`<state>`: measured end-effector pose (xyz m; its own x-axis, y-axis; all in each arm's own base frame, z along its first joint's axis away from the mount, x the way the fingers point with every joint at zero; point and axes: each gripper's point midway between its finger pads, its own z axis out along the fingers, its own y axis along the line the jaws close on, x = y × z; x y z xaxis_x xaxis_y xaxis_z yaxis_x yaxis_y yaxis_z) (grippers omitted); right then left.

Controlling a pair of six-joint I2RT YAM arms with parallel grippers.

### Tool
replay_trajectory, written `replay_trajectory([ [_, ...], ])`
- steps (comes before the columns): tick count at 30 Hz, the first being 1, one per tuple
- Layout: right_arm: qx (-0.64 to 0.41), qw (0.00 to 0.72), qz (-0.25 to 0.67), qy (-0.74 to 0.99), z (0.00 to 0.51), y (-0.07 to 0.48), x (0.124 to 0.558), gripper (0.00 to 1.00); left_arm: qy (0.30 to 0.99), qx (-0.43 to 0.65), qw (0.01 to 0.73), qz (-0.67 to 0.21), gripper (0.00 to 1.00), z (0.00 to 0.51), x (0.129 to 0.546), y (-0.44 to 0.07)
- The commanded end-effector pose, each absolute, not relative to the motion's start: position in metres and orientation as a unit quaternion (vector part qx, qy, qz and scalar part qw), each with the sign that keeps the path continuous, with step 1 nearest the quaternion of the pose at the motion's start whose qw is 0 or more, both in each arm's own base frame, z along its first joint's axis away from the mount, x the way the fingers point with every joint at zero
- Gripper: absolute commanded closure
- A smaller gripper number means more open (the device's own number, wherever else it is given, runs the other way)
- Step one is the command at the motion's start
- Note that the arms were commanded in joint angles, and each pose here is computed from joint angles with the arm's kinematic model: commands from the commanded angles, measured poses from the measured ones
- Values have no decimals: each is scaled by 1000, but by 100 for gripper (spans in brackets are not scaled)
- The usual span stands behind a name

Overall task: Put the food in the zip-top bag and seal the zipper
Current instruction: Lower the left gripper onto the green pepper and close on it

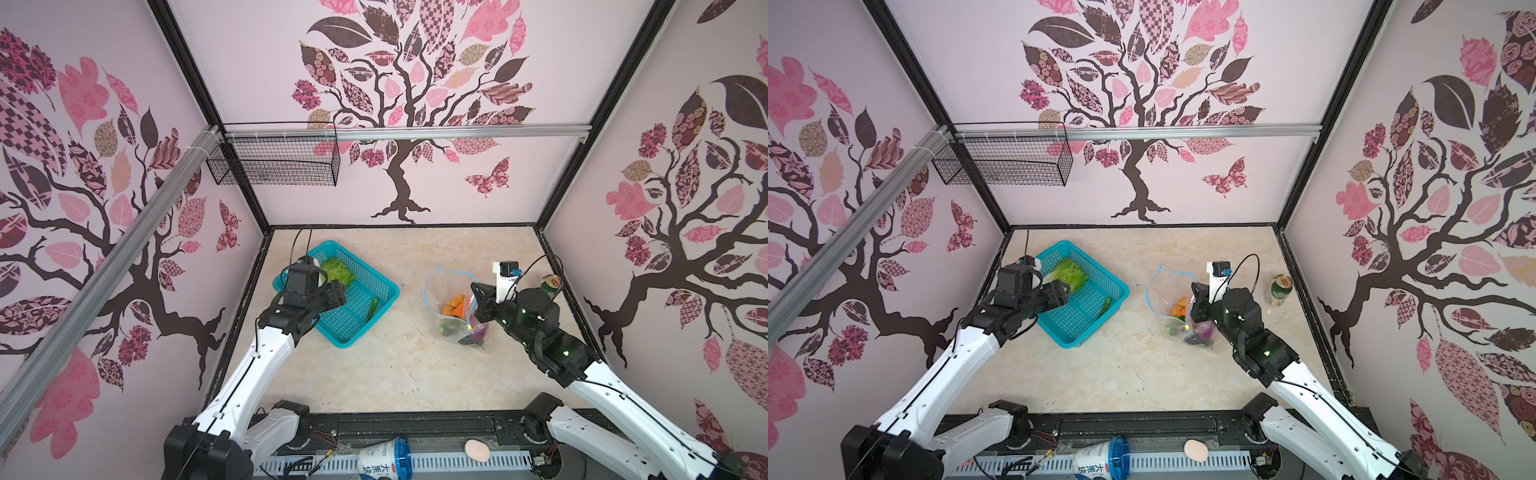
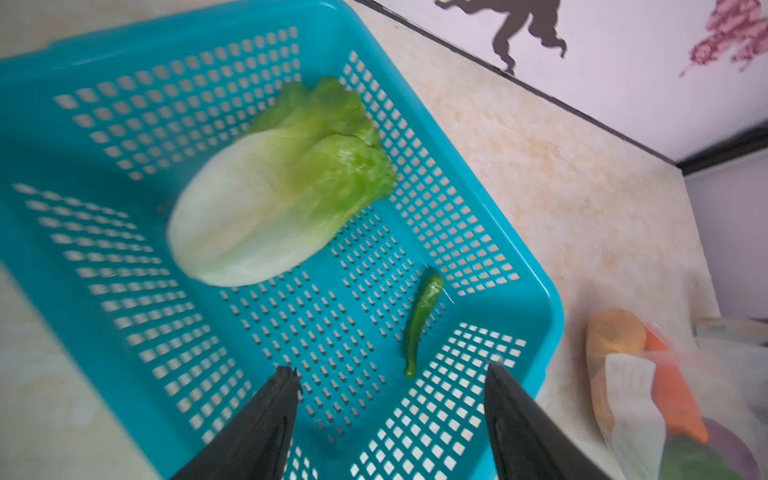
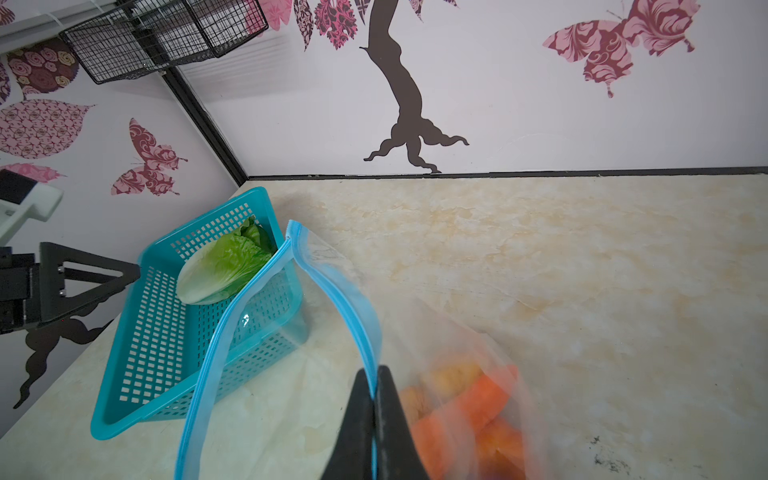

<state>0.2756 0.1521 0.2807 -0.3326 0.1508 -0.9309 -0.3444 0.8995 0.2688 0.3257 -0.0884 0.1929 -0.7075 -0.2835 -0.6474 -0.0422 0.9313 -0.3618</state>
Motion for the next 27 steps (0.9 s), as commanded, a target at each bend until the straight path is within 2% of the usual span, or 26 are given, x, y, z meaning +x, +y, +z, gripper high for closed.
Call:
replay_trajectory([
  [1, -61, 578, 213, 785, 282, 150, 275, 100, 908, -4, 358, -218, 29, 200, 337, -124],
  [10, -61, 579, 211, 785, 280, 149, 276, 100, 945, 131, 254, -158, 33, 133, 342, -167],
  [27, -61, 578, 211, 786, 278, 149, 276, 100, 965, 165, 156, -130, 38, 45, 347, -183],
])
